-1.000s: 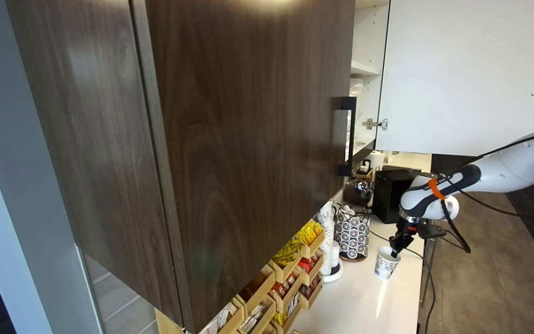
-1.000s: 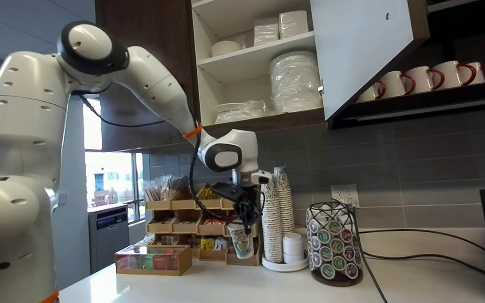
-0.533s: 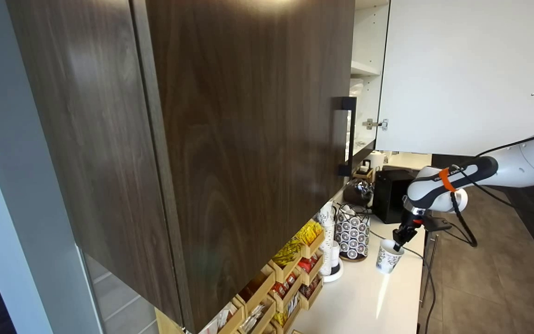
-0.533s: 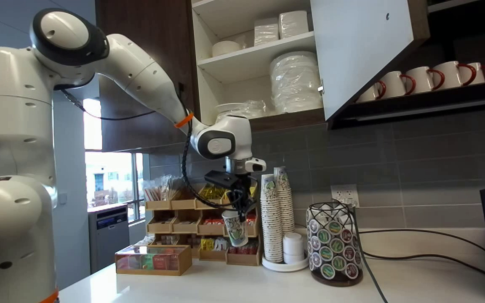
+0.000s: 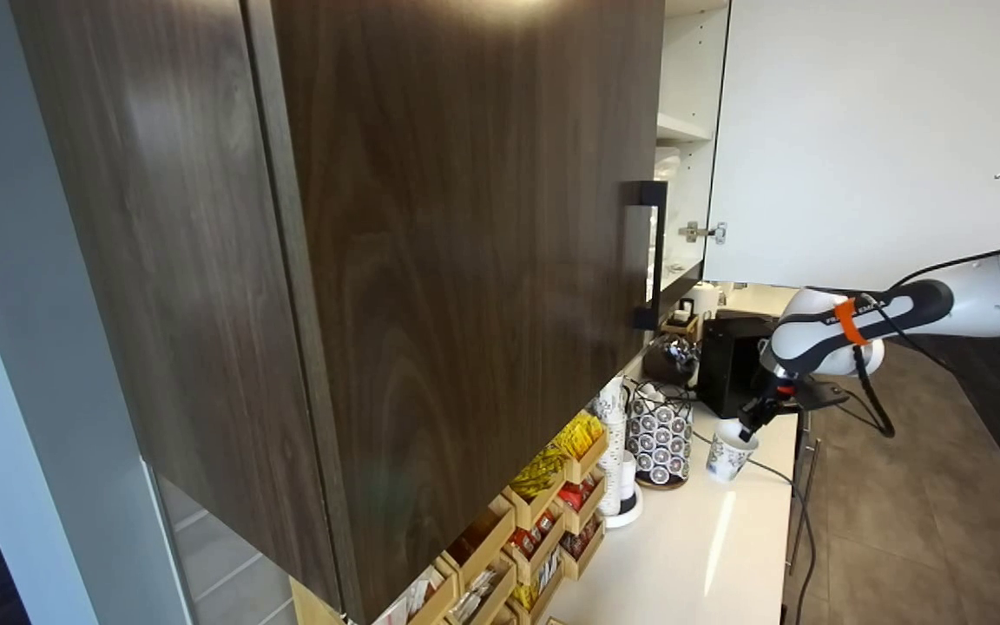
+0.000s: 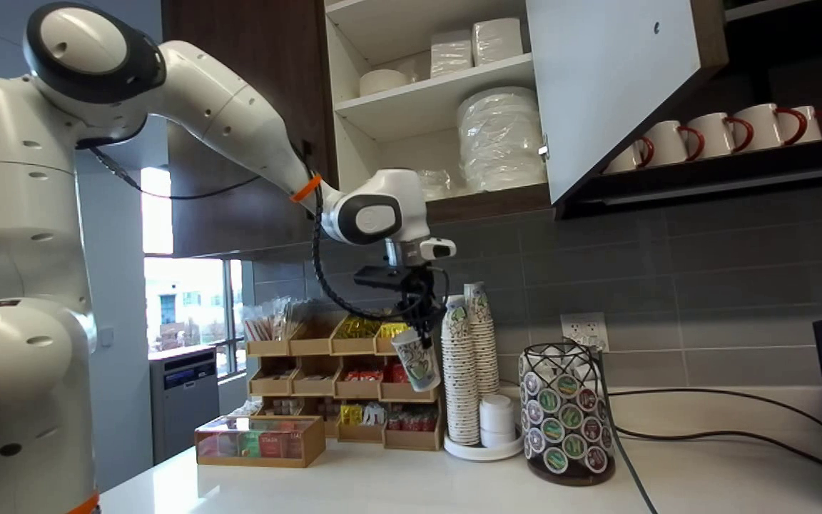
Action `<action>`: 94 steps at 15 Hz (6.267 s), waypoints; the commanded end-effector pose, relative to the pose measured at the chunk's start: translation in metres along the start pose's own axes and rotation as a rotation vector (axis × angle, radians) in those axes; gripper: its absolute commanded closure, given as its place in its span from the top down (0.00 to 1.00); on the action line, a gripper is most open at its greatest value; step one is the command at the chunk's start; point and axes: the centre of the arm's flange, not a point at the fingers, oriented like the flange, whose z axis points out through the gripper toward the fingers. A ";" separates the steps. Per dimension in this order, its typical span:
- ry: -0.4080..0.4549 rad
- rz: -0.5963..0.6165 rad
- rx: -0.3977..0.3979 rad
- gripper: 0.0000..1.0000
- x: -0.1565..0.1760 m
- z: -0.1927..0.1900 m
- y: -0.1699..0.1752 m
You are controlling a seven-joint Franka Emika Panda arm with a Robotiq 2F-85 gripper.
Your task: Pick up the paper cup and put it on the bottom shelf in the top open cabinet
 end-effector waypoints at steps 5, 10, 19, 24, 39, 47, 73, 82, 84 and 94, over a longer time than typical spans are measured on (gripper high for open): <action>0.161 -0.091 -0.117 0.01 0.034 -0.173 -0.025; 0.253 -0.166 -0.191 0.01 0.055 -0.258 -0.051; 0.295 -0.196 -0.200 0.01 0.054 -0.278 -0.056; 0.368 -0.236 -0.234 0.01 0.062 -0.343 -0.072; 0.433 -0.183 -0.034 0.01 0.144 -0.403 -0.082; 0.305 -0.117 0.023 0.01 0.171 -0.378 -0.067; 0.272 0.364 0.109 0.01 0.195 -0.366 -0.070; 0.246 0.425 0.146 0.74 0.204 -0.354 -0.070; 0.243 0.431 0.152 0.89 0.207 -0.348 -0.070; 0.247 0.435 0.169 1.00 0.226 -0.329 -0.072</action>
